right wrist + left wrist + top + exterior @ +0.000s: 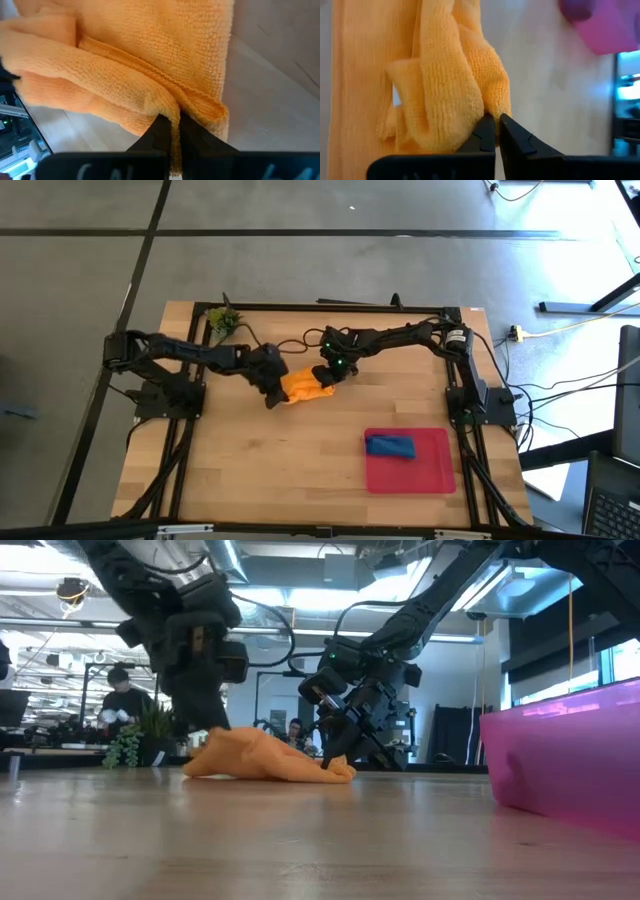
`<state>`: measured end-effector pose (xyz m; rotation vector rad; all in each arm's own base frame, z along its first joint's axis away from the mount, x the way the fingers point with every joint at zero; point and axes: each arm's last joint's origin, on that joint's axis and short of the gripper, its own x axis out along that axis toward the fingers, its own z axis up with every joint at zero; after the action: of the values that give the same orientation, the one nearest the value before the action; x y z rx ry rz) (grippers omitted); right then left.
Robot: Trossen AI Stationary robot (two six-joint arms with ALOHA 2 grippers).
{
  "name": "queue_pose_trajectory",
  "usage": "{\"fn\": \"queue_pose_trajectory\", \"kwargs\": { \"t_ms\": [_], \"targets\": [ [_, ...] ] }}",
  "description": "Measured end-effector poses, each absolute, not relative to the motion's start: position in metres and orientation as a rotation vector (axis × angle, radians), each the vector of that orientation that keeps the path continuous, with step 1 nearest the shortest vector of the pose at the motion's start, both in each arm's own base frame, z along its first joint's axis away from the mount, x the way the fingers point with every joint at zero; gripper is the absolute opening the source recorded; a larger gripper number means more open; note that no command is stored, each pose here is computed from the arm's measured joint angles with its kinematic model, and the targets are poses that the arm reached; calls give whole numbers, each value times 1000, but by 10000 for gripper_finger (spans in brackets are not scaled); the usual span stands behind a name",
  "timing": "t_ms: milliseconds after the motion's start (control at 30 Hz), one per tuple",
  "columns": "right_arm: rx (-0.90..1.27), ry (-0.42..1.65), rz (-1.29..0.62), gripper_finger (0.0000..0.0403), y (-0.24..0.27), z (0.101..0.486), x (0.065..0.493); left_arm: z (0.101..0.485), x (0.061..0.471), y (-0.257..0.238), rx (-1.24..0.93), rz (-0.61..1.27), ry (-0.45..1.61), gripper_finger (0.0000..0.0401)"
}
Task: Roll microfiber towels into tight, uniform cylinder then place into a basket
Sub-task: Roll the orange microfiber towel
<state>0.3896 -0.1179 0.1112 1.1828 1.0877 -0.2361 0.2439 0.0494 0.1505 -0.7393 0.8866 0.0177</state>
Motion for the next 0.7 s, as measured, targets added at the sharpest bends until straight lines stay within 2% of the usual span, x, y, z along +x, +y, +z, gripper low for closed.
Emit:
{"fn": "queue_pose_trajectory", "kwargs": {
  "t_ms": [233,400,700],
  "targets": [
    [1179,1085,-231,14,-118,111,390,150,234,55,-926,63,1026,0],
    [1167,1087,-198,14,-117,111,390,146,229,55,-895,157,1086,0],
    [1337,1139,98,14,-111,115,388,145,228,56,-870,193,1086,0]
  ]
}}
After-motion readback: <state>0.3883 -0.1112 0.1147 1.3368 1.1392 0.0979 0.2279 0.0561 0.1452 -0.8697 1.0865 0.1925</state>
